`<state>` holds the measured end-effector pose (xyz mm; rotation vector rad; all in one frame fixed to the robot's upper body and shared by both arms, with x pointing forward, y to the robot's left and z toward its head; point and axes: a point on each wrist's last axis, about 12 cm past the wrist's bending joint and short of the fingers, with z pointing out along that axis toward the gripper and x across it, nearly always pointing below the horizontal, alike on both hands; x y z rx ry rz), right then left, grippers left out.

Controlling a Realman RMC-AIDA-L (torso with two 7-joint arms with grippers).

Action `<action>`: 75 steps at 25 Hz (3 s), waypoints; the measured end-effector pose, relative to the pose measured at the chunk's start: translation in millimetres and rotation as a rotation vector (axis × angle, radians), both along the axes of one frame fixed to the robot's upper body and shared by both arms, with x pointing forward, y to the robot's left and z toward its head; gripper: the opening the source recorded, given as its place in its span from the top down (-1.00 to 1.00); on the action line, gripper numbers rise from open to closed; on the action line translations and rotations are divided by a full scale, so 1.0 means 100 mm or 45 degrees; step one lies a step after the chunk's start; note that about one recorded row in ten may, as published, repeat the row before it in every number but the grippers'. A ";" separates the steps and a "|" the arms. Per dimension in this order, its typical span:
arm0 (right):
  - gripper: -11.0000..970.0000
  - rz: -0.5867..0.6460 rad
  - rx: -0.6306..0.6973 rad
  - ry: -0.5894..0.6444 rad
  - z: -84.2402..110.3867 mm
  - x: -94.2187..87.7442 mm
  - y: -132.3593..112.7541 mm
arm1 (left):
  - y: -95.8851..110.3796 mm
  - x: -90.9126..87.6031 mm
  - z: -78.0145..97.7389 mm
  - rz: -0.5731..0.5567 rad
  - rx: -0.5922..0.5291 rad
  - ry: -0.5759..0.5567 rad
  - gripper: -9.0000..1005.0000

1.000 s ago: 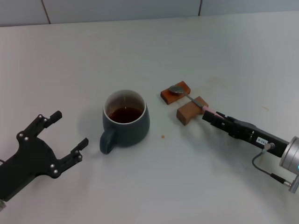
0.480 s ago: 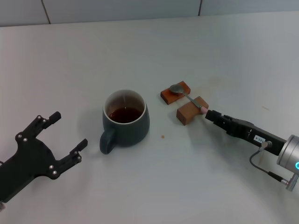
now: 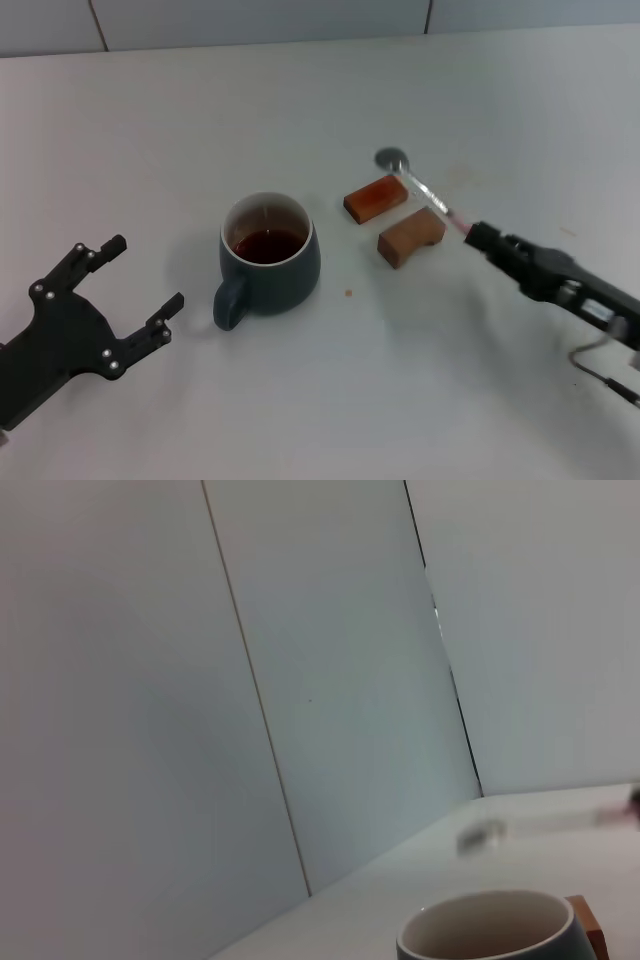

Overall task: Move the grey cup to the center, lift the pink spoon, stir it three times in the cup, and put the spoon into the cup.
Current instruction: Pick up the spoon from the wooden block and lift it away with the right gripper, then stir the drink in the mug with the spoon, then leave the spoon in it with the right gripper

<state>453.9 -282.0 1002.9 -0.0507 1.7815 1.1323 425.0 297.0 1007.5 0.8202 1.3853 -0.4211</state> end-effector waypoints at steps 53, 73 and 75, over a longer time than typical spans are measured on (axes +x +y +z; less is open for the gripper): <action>0.73 0.958 -1.211 -0.008 3.50 1.46 1.19 | -0.12 0.13 -0.09 -0.007 0.064 0.065 -0.66; 0.74 1.137 -1.419 0.180 3.12 1.65 1.96 | -0.10 0.14 -0.09 -0.006 0.078 0.065 -0.66; 0.74 1.142 -1.436 0.189 3.07 1.66 1.99 | -0.10 0.13 -0.09 -0.003 0.078 0.067 -0.66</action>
